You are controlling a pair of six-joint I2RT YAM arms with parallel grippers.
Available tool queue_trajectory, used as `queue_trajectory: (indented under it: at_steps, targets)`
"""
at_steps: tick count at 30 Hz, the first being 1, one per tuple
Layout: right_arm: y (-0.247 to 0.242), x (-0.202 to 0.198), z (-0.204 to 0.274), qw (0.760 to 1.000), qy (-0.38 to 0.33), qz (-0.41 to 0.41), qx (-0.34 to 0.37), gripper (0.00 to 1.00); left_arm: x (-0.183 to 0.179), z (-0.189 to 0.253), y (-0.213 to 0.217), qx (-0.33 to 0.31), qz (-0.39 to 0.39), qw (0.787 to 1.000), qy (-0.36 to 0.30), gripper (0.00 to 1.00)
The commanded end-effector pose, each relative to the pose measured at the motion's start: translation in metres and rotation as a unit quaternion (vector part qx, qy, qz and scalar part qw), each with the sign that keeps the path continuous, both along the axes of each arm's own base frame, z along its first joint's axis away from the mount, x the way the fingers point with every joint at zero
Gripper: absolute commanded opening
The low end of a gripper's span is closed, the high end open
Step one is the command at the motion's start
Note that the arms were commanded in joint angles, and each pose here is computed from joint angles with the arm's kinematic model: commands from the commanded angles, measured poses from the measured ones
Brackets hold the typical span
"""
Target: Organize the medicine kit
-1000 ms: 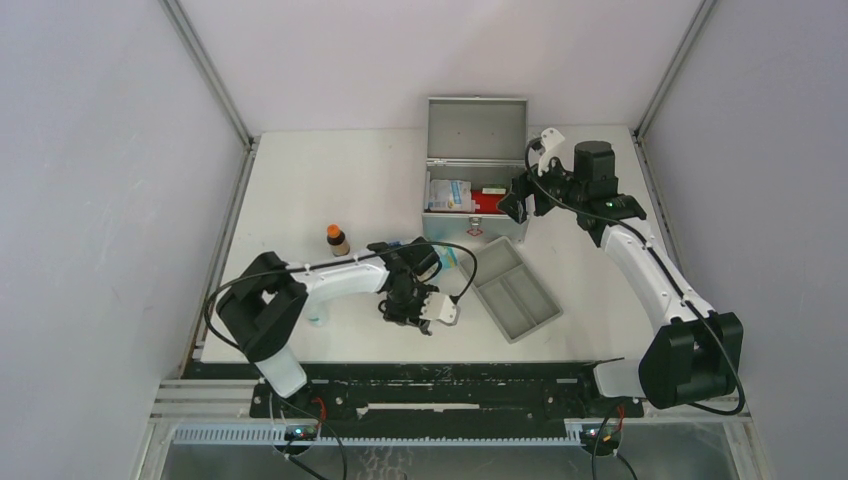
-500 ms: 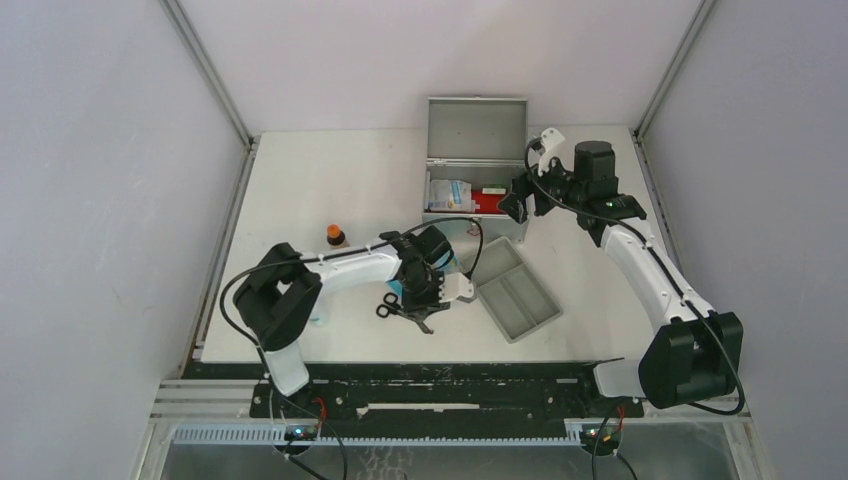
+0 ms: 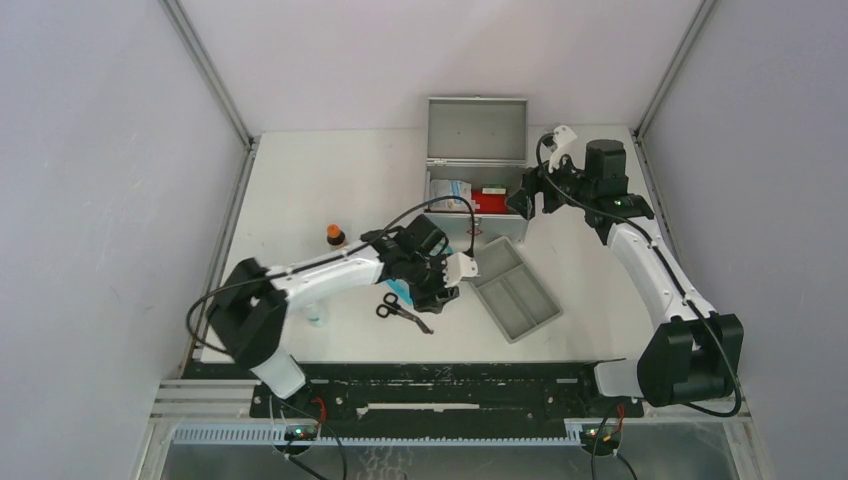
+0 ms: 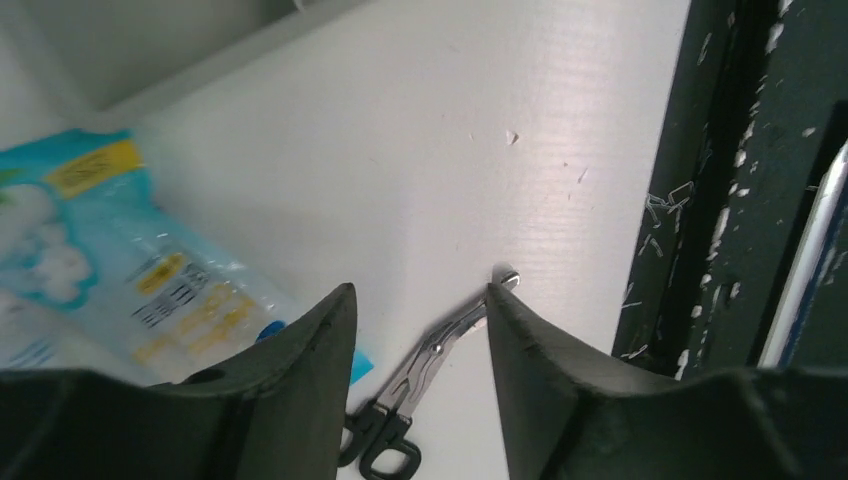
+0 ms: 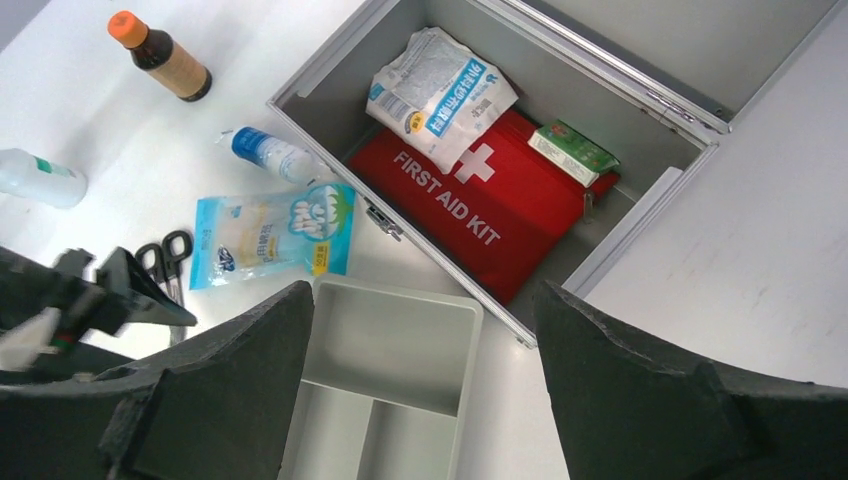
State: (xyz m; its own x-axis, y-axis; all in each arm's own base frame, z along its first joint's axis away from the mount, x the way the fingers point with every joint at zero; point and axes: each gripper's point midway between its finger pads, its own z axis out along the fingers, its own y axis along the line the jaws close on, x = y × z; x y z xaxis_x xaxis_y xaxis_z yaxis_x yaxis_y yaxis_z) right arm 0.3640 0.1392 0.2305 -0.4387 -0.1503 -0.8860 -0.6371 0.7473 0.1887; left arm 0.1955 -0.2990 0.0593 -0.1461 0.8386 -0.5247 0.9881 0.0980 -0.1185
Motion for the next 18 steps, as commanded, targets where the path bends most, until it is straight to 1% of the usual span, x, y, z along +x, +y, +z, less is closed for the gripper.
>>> queue_trajectory:
  at_steps: [1,4,7,9,11,12,14,17,18]
  targets:
    - [0.01,-0.001,0.016,0.999,-0.009,0.017,0.036,0.79,0.019,0.055,0.004,-0.074,-0.002,0.993,-0.097,0.59]
    - [0.014,-0.005,0.017,0.999,-0.003,0.023,0.043,0.79,0.037,0.075,0.022,-0.093,0.035,0.987,-0.131,0.68]
    - [0.02,-0.013,0.012,0.999,-0.002,0.035,0.022,0.79,0.059,0.097,0.047,-0.112,0.089,0.977,-0.157,0.75]
    - [0.029,-0.022,0.004,0.999,0.004,0.05,-0.001,0.79,0.075,0.111,0.067,-0.122,0.135,0.967,-0.177,0.8]
    - [0.043,-0.035,-0.009,0.997,0.023,0.074,-0.019,0.79,0.092,0.125,0.089,-0.131,0.189,0.952,-0.201,0.89]
    - [0.05,-0.04,-0.016,0.995,0.03,0.087,-0.023,0.79,0.1,0.133,0.1,-0.136,0.219,0.942,-0.214,0.93]
    - [0.066,-0.052,-0.027,0.992,0.036,0.114,-0.026,0.79,0.124,0.15,0.137,-0.143,0.298,0.912,-0.244,1.0]
    - [0.094,-0.073,-0.047,0.985,0.038,0.16,-0.043,0.79,0.146,0.175,0.175,-0.156,0.383,0.869,-0.271,1.0]
    - [0.103,-0.079,-0.054,0.983,0.04,0.173,-0.05,0.79,0.153,0.184,0.189,-0.159,0.417,0.851,-0.276,1.0]
